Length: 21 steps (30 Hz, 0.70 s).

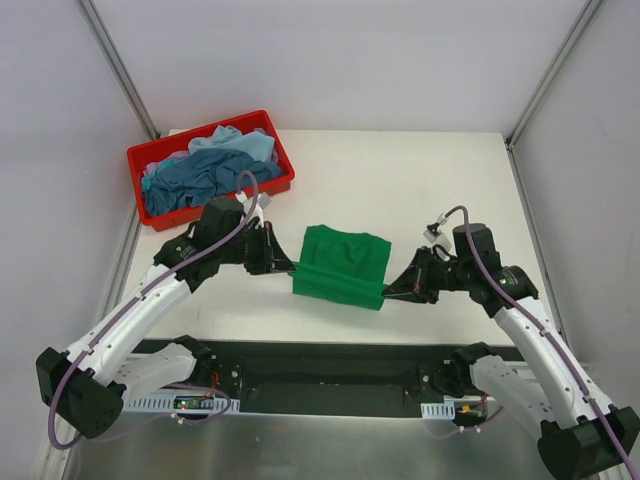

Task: Fold and stack the t-shirts
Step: Fold the long partially folded tshirt into a neat square

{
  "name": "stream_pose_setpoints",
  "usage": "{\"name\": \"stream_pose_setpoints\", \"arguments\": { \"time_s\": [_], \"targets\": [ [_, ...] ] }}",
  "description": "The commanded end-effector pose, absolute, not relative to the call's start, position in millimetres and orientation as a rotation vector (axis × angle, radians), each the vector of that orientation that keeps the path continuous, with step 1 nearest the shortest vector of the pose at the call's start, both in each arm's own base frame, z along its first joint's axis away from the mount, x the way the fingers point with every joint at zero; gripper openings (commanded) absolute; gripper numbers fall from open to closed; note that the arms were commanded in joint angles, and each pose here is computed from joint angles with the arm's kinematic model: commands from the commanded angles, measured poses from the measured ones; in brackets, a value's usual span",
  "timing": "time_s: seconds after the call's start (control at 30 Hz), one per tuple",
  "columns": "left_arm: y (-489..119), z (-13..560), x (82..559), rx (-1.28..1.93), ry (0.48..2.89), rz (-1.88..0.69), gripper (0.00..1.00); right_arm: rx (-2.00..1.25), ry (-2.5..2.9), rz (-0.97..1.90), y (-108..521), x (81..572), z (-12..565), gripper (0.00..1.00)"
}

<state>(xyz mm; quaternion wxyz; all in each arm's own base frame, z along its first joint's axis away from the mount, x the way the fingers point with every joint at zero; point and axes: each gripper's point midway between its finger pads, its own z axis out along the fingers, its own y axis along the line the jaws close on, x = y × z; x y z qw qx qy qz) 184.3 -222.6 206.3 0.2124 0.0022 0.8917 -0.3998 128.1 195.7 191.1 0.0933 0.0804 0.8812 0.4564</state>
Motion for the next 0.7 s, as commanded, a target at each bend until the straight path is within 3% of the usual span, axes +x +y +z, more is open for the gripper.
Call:
{"name": "stream_pose_setpoints", "arguments": {
  "time_s": [0.0, 0.67],
  "targets": [
    [-214.1, 206.7, 198.5, -0.058, 2.492, -0.994, 0.00, 0.317, 2.677, 1.362, 191.6, 122.3, 198.6, 0.01],
    [-224.9, 150.5, 312.0, -0.200, 2.649, -0.657, 0.00, 0.435, 2.511, 1.097, 164.7, 263.2, 172.1, 0.01]
  ]
}}
